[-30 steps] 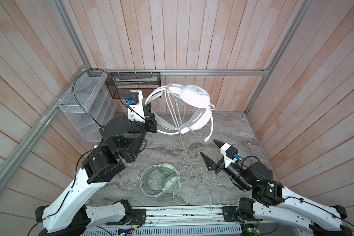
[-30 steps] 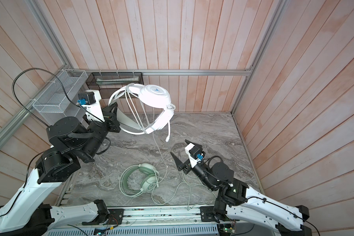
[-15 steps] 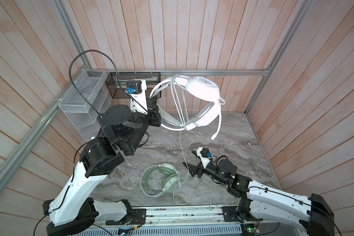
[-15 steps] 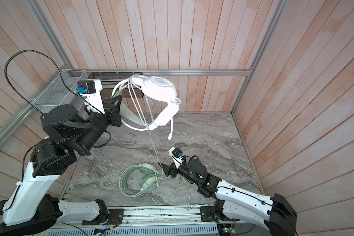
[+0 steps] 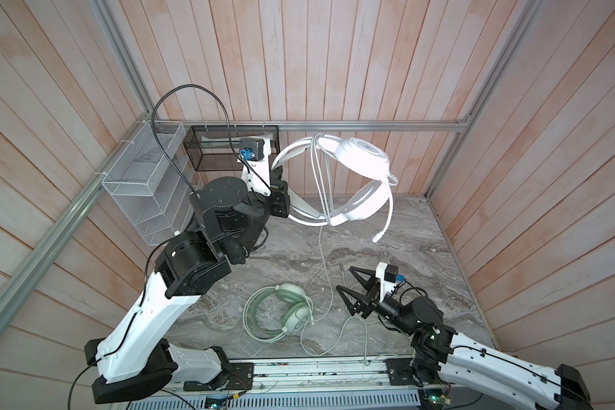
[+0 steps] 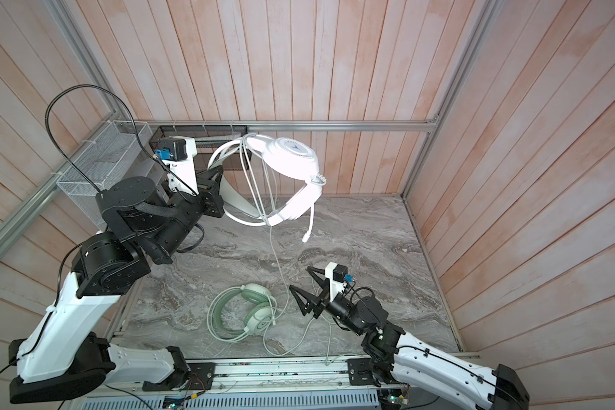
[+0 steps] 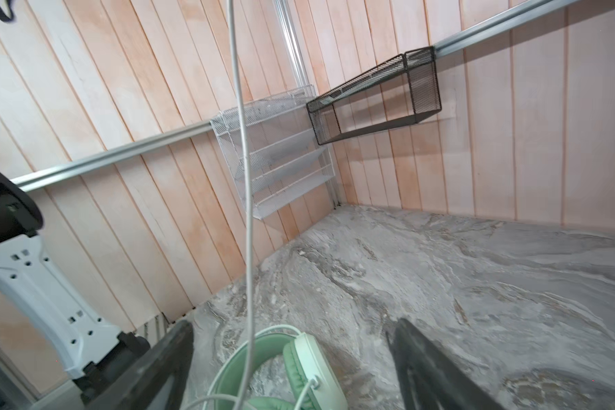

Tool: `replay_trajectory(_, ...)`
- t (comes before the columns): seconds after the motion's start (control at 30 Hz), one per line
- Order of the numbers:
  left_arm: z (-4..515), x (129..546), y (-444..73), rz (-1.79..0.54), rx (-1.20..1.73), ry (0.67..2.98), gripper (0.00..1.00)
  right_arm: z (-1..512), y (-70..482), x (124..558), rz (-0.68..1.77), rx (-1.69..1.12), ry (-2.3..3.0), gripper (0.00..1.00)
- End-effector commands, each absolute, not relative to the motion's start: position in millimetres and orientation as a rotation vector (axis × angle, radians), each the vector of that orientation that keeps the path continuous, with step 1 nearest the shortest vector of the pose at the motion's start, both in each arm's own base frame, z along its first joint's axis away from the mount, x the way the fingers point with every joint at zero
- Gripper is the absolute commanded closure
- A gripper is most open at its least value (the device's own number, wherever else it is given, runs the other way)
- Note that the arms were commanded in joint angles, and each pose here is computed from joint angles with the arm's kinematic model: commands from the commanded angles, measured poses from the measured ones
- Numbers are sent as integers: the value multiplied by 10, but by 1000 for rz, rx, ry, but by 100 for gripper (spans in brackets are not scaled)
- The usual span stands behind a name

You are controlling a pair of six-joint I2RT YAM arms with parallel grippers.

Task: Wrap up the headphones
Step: 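Lower the white headset with the left gripper while the right gripper carries cable up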

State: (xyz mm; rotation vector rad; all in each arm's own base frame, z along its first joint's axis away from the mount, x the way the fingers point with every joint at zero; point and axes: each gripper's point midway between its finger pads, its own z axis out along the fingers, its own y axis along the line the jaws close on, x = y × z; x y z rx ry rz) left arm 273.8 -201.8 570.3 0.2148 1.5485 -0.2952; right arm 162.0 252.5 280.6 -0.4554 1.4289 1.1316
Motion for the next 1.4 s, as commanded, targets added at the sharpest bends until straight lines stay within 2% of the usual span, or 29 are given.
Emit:
replay_trajectory(0.0, 6080, 2664, -1927, -379, 127, 1442, 100, 2684, 2680, 1500, 1269, -479, 1459, 11)
replay_trajectory(0.13, 6075, 2699, -1935, -355, 125, 1442, 100, 2577, 2888, 1357, 1335, -551, 1458, 13)
replay_trajectory(0.2, 6074, 2710, -1922, -342, 119, 1442, 100, 2540, 2986, 1324, 1331, -566, 1471, 17)
replay_trajectory(0.23, 6068, 2715, -1921, -337, 119, 1442, 100, 2496, 3023, 1339, 1311, -561, 1490, 23)
replay_trajectory(0.3, 6051, 2730, -1921, -325, 116, 1443, 100, 2369, 3059, 1430, 1251, -541, 1548, 43)
replay_trajectory(0.37, 6039, 2749, -1915, -309, 111, 1442, 100, 2182, 3048, 1572, 1154, -491, 1637, 71)
replay_trajectory(0.4, 6032, 2761, -1913, -297, 109, 1443, 100, 2137, 3063, 1591, 1125, -496, 1662, 81)
replay_trajectory(0.5, 5958, 2884, -1880, -202, 84, 1464, 100, 2122, 3190, 1445, 1088, -587, 1668, 100)
replay_trajectory(0.7, 5567, 3344, -1782, 30, 64, 1573, 100, 2395, 3690, 799, 973, -1023, 1653, 100)
replay_trajectory(0.77, 5326, 3544, -1727, 160, 78, 1613, 100, 2608, 3761, 533, 917, -1173, 1609, 100)
replay_trajectory(0.87, 4884, 3762, -1762, 338, 175, 1622, 100, 2994, 3702, 358, 758, -1294, 1556, 100)
replay_trajectory(0.97, 4373, 3821, -1841, 446, 306, 1596, 100, 3470, 3523, 380, 637, -1330, 1515, 100)
replay_trajectory(1.13, 3631, 3702, -1889, 431, 467, 1615, 100, 4032, 3167, 645, 437, -1295, 1481, 100)
replay_trajectory(1.37, 3228, 3376, -1689, 431, 555, 1573, 100, 4558, 2790, 886, 344, -1216, 1440, 100)
